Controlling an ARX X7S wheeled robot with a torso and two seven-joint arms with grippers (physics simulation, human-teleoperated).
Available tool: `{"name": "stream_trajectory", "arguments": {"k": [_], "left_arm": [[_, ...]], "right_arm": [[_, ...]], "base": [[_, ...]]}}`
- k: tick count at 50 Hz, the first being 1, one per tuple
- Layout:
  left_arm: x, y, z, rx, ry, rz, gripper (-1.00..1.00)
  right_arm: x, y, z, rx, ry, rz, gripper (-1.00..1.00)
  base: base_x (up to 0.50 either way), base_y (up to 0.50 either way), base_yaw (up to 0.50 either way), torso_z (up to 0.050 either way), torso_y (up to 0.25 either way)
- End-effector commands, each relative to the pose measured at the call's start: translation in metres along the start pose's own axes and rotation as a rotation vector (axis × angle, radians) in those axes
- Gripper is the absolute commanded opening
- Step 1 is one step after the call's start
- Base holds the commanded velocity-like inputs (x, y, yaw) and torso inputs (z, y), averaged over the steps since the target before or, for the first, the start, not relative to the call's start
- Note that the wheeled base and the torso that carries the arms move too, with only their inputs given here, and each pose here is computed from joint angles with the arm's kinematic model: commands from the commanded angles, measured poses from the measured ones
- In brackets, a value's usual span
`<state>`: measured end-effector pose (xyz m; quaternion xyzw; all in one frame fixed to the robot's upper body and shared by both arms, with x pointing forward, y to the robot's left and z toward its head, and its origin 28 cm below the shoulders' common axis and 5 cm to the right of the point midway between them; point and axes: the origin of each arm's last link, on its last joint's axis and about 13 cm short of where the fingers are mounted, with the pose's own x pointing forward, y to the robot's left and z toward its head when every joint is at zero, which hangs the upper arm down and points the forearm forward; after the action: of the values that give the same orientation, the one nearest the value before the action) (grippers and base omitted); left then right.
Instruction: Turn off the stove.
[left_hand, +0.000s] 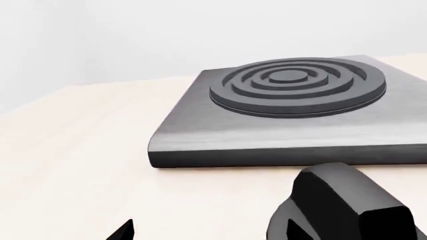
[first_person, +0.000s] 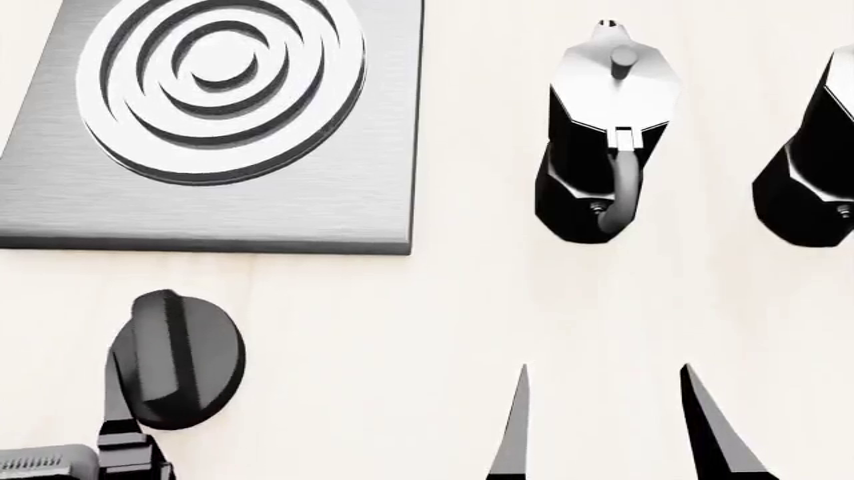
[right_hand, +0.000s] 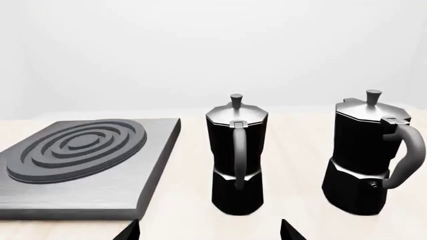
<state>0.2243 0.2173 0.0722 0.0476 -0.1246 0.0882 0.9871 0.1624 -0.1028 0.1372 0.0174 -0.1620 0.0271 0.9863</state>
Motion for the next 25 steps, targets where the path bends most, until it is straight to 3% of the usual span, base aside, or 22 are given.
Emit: {"name": "stream_trajectory", "arguments": {"k": [1,25], "left_arm": [[0.005,0.002,-0.006,-0.010,0.046,-0.001,1.00],[0.006,0.008,0.007,0.000,0.001,0.017,1.00]], "right_arm": [[0.000,0.000,0.000,0.000,-0.001,0.001,1.00],[0.000,0.000,0.001,0.002,-0.001,0.001,1.00]], "base": [[0.00,0.00,0.00,0.000,0.000],[0.00,0.00,0.00,0.000,-0.001]]}}
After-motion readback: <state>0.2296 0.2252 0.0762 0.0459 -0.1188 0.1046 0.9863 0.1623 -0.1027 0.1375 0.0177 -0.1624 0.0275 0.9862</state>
